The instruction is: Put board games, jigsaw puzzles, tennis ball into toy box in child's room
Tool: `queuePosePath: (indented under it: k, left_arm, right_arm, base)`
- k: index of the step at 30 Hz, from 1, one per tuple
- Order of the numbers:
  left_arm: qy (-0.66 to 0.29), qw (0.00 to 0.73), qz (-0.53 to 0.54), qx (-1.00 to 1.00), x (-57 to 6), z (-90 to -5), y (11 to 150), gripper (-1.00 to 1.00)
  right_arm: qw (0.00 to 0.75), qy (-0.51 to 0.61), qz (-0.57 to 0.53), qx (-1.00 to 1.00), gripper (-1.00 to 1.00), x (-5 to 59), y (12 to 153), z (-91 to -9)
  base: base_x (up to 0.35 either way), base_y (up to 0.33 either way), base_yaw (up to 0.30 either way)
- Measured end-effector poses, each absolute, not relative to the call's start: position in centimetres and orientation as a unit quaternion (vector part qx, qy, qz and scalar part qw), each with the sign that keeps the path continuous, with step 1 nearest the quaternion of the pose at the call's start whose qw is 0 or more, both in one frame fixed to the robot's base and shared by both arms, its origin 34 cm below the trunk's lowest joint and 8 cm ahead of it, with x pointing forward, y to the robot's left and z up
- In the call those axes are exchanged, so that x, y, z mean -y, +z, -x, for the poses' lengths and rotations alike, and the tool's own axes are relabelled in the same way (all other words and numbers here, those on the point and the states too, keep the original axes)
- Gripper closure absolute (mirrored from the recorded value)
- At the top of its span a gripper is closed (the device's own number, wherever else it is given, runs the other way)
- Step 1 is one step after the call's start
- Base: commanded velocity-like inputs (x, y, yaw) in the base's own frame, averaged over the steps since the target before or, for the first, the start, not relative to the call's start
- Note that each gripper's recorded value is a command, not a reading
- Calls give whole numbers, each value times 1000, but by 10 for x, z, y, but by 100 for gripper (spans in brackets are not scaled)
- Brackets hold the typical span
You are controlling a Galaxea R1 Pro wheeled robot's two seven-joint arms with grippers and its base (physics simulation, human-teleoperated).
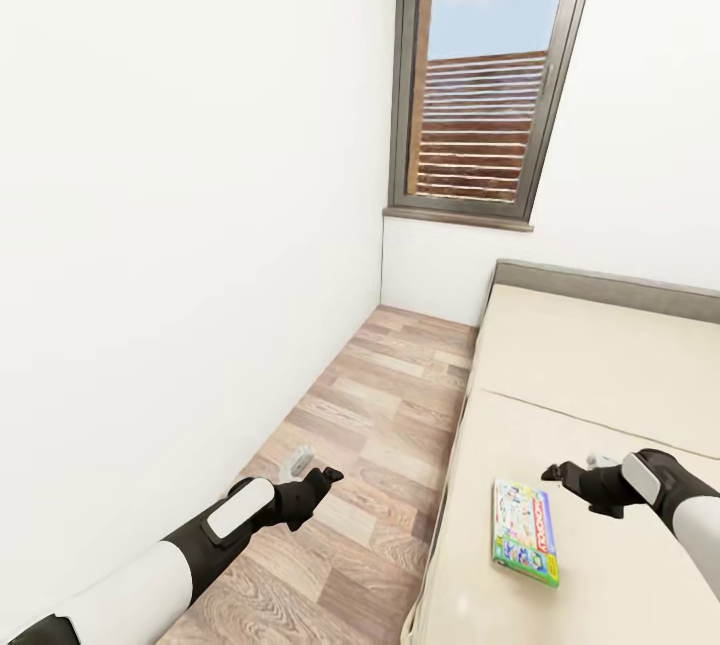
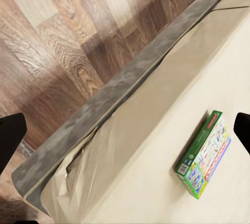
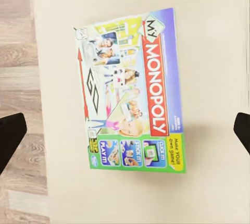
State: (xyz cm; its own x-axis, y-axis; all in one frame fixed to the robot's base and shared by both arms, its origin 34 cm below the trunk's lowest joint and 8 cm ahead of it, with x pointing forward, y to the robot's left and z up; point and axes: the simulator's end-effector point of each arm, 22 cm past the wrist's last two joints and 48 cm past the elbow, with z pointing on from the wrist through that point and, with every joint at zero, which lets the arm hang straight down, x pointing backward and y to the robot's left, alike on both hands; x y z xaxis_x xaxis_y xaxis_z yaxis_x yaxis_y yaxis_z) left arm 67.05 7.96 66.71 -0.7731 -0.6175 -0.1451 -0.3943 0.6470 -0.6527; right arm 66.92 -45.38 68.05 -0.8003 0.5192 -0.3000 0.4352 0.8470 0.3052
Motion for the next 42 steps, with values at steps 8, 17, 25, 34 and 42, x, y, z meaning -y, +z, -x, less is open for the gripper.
queuePosePath:
  k: [8,17,25,34,42]
  left_arm:
    - [-310,180,284,-889,-79,-670,654,-100]
    - [-309,181,284,-889,-79,-669,638,-100]
    - [-309,181,283,-890,-79,-667,623,-100]
    - [-309,182,284,-890,-80,-666,606,-100]
    - [-309,182,283,-890,-79,-664,591,-100]
  right_arm:
    - [225,190,-263,-919,-100,454,692,-683]
    - [232,208,-259,-914,-100,450,682,-684]
    - [233,209,-259,-914,-100,450,668,-684]
    - [216,216,-265,-915,-100,445,649,-676]
    - [208,215,-267,-916,-100,445,633,-672]
  base:
    - [0,0,0]
    - [0,0,0]
    - [0,0,0]
    - [0,0,0]
    - [0,0,0]
